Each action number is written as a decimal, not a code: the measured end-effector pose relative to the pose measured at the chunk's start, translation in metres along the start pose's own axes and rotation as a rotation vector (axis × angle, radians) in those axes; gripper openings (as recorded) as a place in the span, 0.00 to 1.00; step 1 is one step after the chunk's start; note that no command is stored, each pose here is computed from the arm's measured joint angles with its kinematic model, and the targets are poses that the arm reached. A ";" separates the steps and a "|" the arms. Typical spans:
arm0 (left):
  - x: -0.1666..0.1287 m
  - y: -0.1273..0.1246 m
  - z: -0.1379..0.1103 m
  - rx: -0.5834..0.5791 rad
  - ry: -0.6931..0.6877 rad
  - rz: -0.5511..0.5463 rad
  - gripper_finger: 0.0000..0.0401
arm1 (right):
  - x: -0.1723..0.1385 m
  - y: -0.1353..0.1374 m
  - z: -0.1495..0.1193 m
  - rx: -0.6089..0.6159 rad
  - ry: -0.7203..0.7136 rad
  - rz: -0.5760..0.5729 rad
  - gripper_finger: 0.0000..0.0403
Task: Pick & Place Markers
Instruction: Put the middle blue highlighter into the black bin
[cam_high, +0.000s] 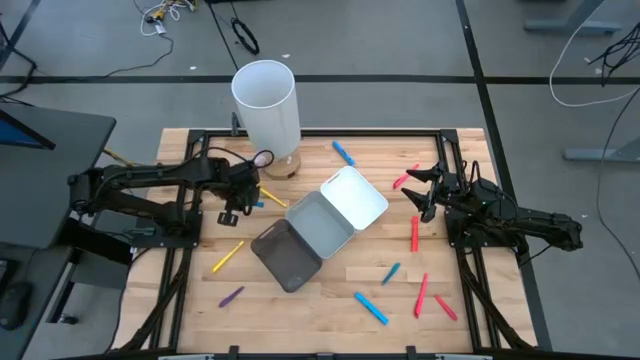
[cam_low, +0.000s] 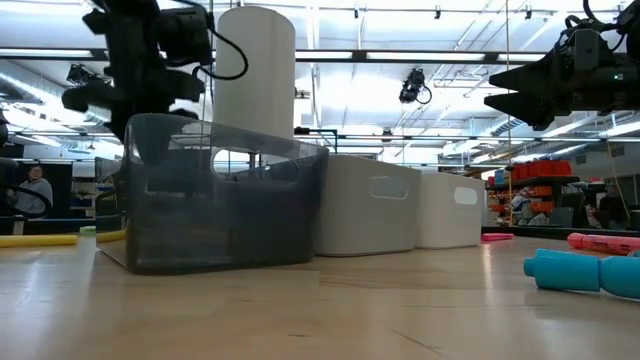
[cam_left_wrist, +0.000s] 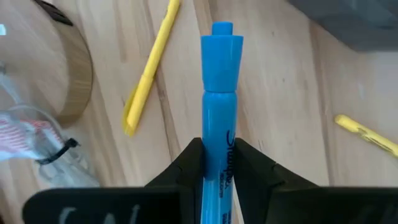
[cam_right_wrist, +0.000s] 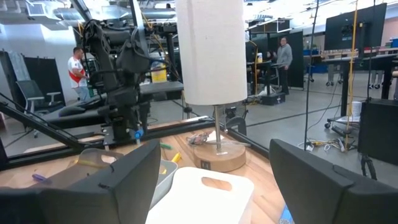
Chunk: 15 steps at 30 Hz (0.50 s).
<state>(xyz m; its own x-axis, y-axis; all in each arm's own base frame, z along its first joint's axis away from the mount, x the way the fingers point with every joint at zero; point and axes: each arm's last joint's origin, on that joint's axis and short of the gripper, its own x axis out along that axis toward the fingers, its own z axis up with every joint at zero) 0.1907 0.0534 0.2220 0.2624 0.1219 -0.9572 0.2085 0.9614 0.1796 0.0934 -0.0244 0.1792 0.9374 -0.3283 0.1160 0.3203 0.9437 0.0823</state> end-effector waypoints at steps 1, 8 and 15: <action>-0.005 0.001 0.001 0.000 0.002 -0.001 0.17 | 0.000 0.000 0.000 0.000 -0.001 0.000 0.75; -0.037 0.006 0.008 0.005 0.028 -0.023 0.17 | 0.000 0.000 0.000 0.000 0.000 0.000 0.75; -0.068 0.007 0.015 -0.019 -0.006 -0.087 0.17 | 0.000 0.000 0.000 0.000 0.000 0.000 0.75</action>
<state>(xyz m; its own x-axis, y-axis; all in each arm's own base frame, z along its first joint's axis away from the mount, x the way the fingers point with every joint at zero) 0.1882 0.0481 0.2911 0.2497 0.0368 -0.9676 0.2131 0.9727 0.0920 0.0934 -0.0244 0.1793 0.9374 -0.3283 0.1162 0.3203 0.9437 0.0825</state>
